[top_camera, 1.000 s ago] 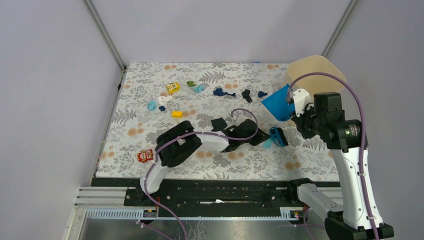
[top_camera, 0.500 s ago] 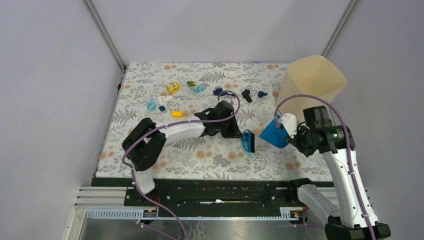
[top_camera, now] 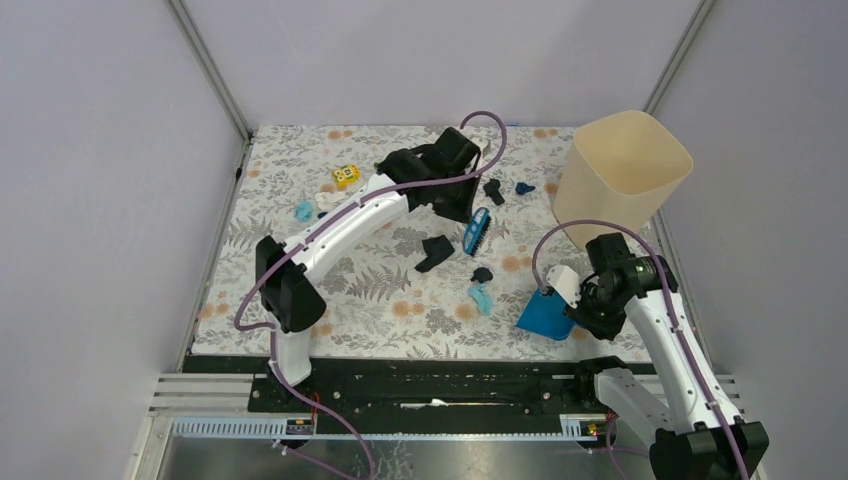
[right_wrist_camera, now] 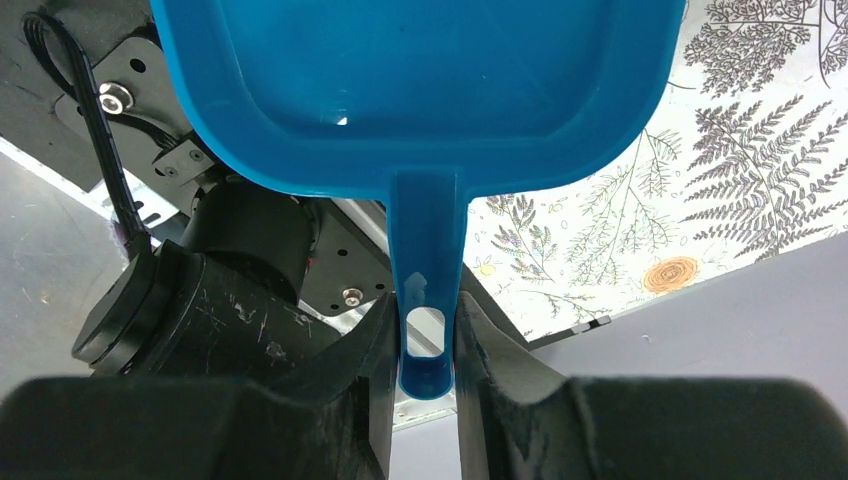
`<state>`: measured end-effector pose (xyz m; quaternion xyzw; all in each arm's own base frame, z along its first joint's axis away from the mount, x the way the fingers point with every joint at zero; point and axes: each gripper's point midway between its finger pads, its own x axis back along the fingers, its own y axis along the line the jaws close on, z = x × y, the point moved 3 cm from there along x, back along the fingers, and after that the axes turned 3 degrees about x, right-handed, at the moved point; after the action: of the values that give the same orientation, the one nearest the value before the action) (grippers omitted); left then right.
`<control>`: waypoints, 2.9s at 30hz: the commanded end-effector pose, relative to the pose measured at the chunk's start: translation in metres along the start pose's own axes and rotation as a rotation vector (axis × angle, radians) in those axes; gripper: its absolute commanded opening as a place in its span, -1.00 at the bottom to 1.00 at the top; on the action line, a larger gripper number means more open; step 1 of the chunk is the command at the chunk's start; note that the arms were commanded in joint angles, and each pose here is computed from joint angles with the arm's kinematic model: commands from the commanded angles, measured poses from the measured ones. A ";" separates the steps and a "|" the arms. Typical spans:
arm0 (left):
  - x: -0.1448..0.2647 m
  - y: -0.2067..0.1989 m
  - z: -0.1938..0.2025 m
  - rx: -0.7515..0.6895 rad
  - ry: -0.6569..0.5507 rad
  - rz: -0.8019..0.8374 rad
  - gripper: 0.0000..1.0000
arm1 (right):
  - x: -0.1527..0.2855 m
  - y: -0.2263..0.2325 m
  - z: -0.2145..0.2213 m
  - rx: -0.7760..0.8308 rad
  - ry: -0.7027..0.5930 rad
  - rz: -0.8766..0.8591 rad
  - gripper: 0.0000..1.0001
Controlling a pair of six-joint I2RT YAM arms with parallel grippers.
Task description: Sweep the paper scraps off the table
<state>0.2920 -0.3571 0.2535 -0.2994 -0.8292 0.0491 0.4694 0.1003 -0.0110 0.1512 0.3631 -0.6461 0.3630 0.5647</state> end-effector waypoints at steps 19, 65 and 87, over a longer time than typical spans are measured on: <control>-0.064 0.049 0.068 -0.012 0.350 -0.222 -1.00 | -0.066 -0.037 -0.035 0.098 -0.085 0.025 -1.00; -0.074 0.061 0.014 -0.004 0.207 -0.213 -1.00 | -0.053 -0.041 -0.055 -0.106 0.132 0.113 -1.00; -0.079 -0.012 0.040 0.254 0.257 0.312 -1.00 | -0.087 -0.033 -0.079 -0.137 0.087 -0.038 -1.00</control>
<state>0.2866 -0.3873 0.1241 -0.3187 -0.6809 0.1461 0.6430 0.1677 0.0349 0.0703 0.3038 -0.6145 0.3438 0.6418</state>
